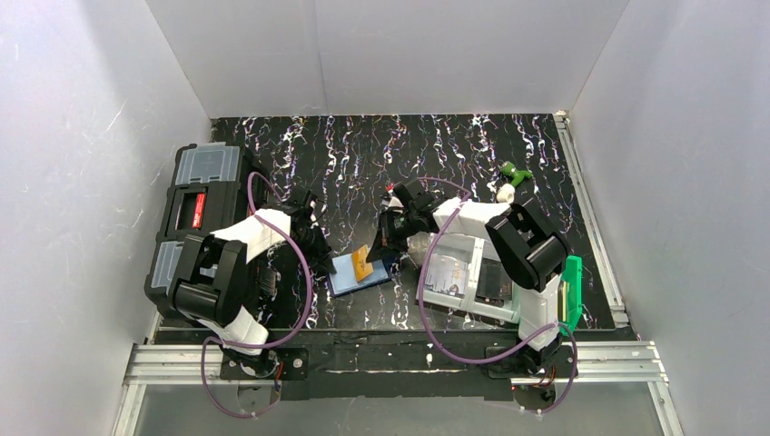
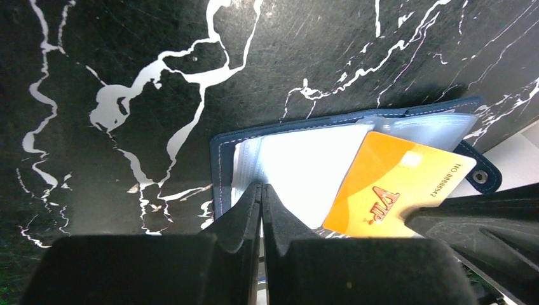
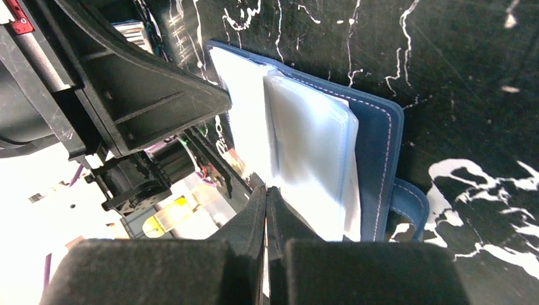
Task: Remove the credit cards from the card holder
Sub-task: Remove the credit card from the card holder.
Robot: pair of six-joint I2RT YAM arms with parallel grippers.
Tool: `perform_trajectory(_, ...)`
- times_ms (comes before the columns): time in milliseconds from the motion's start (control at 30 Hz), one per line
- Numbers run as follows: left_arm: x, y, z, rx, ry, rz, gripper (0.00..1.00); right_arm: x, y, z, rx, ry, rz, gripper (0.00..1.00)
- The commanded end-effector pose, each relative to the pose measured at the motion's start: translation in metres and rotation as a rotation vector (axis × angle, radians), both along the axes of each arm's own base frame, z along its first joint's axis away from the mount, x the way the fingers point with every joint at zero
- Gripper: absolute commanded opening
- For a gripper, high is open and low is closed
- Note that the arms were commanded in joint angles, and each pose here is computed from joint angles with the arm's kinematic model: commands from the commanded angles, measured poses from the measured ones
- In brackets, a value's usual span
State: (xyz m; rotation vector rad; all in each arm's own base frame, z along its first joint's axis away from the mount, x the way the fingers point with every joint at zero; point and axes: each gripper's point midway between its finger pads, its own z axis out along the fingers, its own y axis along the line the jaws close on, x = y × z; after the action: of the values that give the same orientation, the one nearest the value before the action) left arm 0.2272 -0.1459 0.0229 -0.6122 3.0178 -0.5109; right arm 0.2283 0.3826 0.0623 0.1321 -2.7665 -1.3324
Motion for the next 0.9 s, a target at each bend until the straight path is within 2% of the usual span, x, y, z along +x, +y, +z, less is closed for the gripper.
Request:
perform_trajectory(0, -0.012, 0.021, 0.001, 0.118, 0.015, -0.026, 0.00, 0.008, -0.004, 0.027, 0.003, -0.078, 0.000, 0.01)
perform_trajectory(167, -0.004, 0.015, 0.021, 0.087, -0.039, -0.037, 0.00, 0.007, -0.006, 0.042, 0.013, -0.106, -0.001, 0.01)
perform_trajectory(400, 0.007, 0.006, 0.056, 0.055, -0.123, -0.057, 0.14, 0.007, -0.010, 0.066, 0.025, -0.150, -0.007, 0.01)
perform_trajectory(733, 0.015, -0.008, 0.094, -0.024, -0.226, -0.107, 0.52, 0.006, -0.045, 0.091, -0.049, -0.229, -0.094, 0.01)
perform_trajectory(867, 0.014, -0.018, 0.107, -0.066, -0.266, -0.165, 0.68, 0.010, -0.092, 0.099, -0.173, -0.292, -0.212, 0.01)
